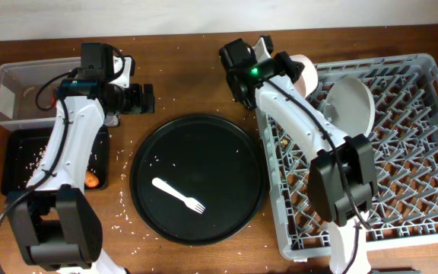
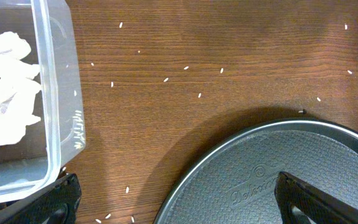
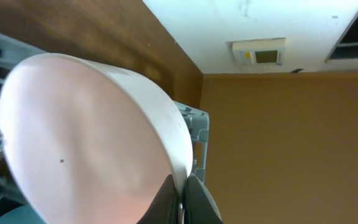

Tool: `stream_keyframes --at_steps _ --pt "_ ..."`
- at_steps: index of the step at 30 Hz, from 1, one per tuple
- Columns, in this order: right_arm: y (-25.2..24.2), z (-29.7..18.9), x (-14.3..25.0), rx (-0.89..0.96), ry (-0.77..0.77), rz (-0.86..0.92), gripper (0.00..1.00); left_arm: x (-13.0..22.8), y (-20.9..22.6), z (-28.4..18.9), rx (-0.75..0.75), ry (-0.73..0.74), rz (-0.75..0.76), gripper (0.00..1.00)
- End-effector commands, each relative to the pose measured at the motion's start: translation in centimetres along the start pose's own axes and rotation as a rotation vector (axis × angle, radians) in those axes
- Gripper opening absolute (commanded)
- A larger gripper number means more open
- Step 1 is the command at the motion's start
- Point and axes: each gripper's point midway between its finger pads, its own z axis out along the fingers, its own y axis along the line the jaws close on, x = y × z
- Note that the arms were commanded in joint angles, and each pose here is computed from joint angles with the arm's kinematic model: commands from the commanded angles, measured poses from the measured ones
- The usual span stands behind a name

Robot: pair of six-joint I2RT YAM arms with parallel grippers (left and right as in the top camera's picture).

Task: Sort waste into correct bins and load items into the dishwasher rack
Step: 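Place the white bowl tilted in the rack beside the plate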

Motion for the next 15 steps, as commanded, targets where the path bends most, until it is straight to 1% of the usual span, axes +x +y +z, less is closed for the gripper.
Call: stream_keyframes --at_steps 1,2,4,5,6,8,10,12,15 --pt "2.6 -0.1 0.5 -0.115 0.000 -0.048 0.06 0.1 0.1 0.4 -0.003 0.008 -0.010 0.99" --pt "2.8 -0.1 0.7 -0.125 0.006 -0.063 0.16 0.1 0.1 0.4 -0.003 0.008 -0.010 0.99" --pt "2.9 -0.2 1.1 -0.127 0.016 -0.084 0.32 0.1 0.1 0.4 -0.003 0.008 -0.010 0.99" --pt "3.0 -0.4 1.2 -0.128 0.018 -0.097 0.38 0.1 0.1 0.4 -0.003 0.008 -0.010 0.99" --pt "3.1 -0.7 1.1 -0.129 0.011 -0.101 0.42 0.1 0.1 0.4 -0.003 0.008 -0.010 0.99" --pt "3.5 -1.5 0.7 -0.130 -0.008 -0.109 0.47 0.1 0.1 0.4 -0.003 0.008 -0.010 0.99" --pt "3.9 -2.4 0.3 -0.133 -0.026 -0.118 0.50 0.1 0.1 0.4 -0.003 0.008 -0.010 0.99" --pt "4.1 -3.5 -0.2 -0.134 -0.052 -0.120 0.58 0.1 0.1 0.4 -0.003 0.008 -0.010 0.99" --pt "2.3 -4.9 -0.7 -0.133 -0.089 -0.062 0.59 0.1 0.1 0.4 -0.003 0.008 -0.010 0.99"
